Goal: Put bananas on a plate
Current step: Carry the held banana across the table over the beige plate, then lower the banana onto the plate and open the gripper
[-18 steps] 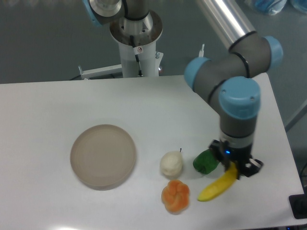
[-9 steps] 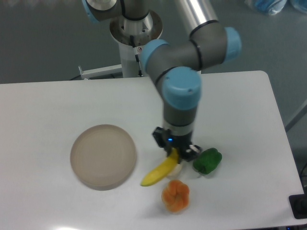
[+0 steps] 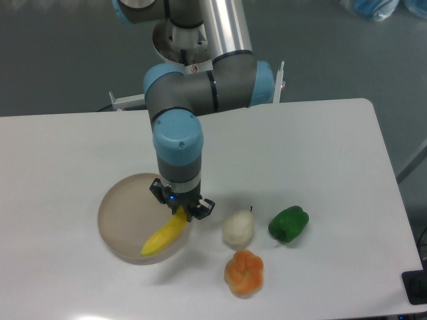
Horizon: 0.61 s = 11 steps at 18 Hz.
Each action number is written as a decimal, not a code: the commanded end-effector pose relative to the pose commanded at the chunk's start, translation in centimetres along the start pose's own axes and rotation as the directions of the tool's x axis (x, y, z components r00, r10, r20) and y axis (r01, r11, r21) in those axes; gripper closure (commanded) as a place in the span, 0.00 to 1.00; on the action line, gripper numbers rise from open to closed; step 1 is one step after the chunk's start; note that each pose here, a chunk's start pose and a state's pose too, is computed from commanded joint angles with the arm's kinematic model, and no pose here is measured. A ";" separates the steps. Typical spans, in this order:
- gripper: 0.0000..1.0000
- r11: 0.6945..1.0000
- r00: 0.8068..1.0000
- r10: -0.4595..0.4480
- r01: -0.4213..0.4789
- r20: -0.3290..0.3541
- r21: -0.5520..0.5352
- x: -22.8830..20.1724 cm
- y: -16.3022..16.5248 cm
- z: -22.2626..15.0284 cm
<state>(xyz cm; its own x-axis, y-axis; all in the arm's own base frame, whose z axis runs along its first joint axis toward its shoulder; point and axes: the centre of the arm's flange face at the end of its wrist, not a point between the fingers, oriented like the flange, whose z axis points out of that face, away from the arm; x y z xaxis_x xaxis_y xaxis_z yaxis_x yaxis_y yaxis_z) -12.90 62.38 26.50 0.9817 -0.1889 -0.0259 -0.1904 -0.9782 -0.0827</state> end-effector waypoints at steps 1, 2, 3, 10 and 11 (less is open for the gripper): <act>0.79 1.000 1.000 0.003 -0.003 -0.002 -0.002 0.3 0.2 0.6; 0.79 1.000 1.000 0.003 -0.003 -0.002 -0.002 0.4 0.4 0.9; 0.79 1.000 1.000 0.007 -0.007 -0.008 -0.011 0.7 0.6 1.5; 0.79 0.999 0.999 0.024 -0.026 -0.027 -0.038 2.1 0.6 3.2; 0.79 0.999 0.999 0.032 -0.033 -0.030 -0.041 2.6 0.4 3.5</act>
<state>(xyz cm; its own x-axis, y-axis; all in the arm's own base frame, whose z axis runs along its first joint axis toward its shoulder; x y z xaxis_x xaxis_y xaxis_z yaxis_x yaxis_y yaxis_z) -10.49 61.77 22.94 0.9749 -0.2224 0.0016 -0.2222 -0.9742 -0.0405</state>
